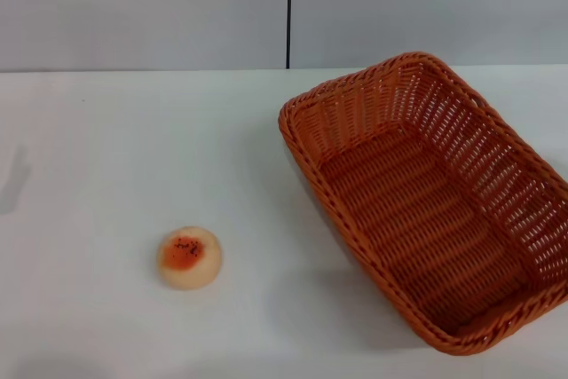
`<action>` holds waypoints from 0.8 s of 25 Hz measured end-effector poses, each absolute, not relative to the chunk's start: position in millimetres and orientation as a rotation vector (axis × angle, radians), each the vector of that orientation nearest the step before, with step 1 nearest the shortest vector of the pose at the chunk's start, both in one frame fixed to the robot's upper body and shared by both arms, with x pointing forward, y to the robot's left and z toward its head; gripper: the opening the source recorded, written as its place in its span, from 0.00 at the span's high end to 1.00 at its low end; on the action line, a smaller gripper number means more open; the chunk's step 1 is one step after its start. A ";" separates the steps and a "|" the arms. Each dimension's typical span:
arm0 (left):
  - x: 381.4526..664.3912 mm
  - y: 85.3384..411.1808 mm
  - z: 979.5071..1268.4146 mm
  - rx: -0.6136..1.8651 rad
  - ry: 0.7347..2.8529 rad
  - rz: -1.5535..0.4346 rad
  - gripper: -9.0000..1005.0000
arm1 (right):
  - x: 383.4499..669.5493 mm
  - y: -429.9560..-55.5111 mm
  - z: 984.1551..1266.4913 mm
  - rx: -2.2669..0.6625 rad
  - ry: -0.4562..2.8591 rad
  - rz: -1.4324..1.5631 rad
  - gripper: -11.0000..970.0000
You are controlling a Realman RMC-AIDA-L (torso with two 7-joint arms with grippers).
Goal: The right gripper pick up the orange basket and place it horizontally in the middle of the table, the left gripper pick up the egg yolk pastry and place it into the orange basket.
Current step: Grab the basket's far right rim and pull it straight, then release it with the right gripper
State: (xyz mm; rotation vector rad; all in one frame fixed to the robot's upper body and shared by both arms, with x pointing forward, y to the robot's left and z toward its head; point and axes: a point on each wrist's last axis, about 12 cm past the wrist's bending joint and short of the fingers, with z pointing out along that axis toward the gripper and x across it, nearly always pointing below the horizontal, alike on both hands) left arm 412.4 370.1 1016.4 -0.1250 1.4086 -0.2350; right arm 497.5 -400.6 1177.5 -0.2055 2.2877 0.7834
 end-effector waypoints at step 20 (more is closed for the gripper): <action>406.7 369.2 1014.7 -0.138 1.408 -0.240 0.20 | 544.5 -362.3 1155.9 -0.351 2.513 0.807 0.20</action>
